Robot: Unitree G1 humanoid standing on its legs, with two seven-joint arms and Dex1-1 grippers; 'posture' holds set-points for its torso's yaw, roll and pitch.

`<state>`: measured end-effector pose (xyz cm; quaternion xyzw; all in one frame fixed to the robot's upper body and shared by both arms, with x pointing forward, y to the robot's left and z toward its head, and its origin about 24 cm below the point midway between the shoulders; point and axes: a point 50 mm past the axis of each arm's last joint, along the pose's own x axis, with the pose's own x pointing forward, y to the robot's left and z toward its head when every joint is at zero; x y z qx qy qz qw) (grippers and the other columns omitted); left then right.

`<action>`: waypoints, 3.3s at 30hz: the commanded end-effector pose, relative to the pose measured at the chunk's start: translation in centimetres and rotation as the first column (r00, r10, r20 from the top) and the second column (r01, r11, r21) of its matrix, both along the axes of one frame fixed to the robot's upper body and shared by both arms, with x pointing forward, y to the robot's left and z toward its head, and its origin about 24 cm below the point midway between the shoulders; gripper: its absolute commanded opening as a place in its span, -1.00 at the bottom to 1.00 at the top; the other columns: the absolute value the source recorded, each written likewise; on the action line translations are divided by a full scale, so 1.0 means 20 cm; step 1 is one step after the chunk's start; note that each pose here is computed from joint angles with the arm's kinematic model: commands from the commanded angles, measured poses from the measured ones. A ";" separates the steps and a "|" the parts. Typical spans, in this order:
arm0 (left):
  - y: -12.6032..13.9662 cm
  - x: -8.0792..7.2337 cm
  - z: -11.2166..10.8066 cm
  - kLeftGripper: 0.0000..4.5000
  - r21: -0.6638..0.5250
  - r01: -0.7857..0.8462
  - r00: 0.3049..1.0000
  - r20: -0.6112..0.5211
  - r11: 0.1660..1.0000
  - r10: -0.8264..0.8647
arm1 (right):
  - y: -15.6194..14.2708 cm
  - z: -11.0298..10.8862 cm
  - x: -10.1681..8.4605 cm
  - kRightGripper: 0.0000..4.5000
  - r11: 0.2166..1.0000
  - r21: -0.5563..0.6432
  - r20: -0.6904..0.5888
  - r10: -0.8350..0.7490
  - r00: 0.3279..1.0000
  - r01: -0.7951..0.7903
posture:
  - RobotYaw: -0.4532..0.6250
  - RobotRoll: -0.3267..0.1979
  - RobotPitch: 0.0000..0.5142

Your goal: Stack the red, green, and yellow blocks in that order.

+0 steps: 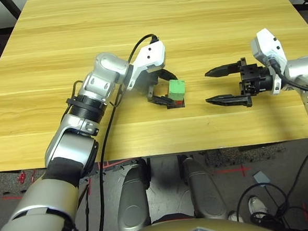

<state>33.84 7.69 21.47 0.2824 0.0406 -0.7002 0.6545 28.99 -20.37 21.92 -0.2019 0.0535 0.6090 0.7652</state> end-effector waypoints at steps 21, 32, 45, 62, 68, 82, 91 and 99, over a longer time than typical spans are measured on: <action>0.38 0.05 0.04 0.99 0.104 -0.195 0.967 0.187 0.975 0.173 | 0.05 0.02 0.03 1.00 0.998 0.002 0.008 0.062 0.998 -0.062 | 0.01 0.07 -0.03; 0.34 0.15 -0.09 0.99 0.168 -0.129 0.988 0.101 0.977 0.113 | 0.04 0.02 0.01 1.00 0.999 0.010 0.007 0.042 0.999 -0.042 | -0.07 0.05 -0.05; 0.34 0.17 -0.11 0.27 0.126 -0.144 0.990 0.029 0.982 0.141 | 0.03 0.00 0.00 1.00 1.000 0.011 0.003 0.020 1.000 -0.020 | -0.08 0.05 -0.06; 0.29 0.01 0.31 -0.08 0.134 -0.225 0.974 0.048 0.965 0.221 | 0.03 -0.04 0.02 1.00 1.000 0.013 -0.012 0.026 1.000 -0.026 | 0.03 0.23 -0.07; 0.17 -0.08 0.37 -0.08 0.125 -0.162 0.987 0.028 0.979 0.160 | 0.04 -0.05 0.03 1.00 0.999 0.020 -0.016 0.029 0.999 -0.029 | 0.03 0.28 -0.06; -0.04 -0.12 0.26 -0.08 0.098 -0.049 0.999 -0.014 0.994 0.051 | 0.03 -0.06 0.01 1.00 1.000 0.026 -0.013 0.015 1.000 -0.015 | -0.05 0.29 -0.04; -0.05 -0.09 0.21 -0.08 0.090 -0.049 0.999 -0.019 0.995 0.051 | 0.02 -0.07 -0.01 1.00 0.999 0.034 -0.018 -0.005 1.000 0.006 | -0.09 0.28 -0.02; -0.05 -0.06 0.19 -0.08 0.094 -0.044 0.999 0.023 0.995 0.042 | 0.01 -0.07 -0.02 1.00 0.999 0.036 -0.022 -0.018 1.000 0.019 | -0.11 0.28 -0.02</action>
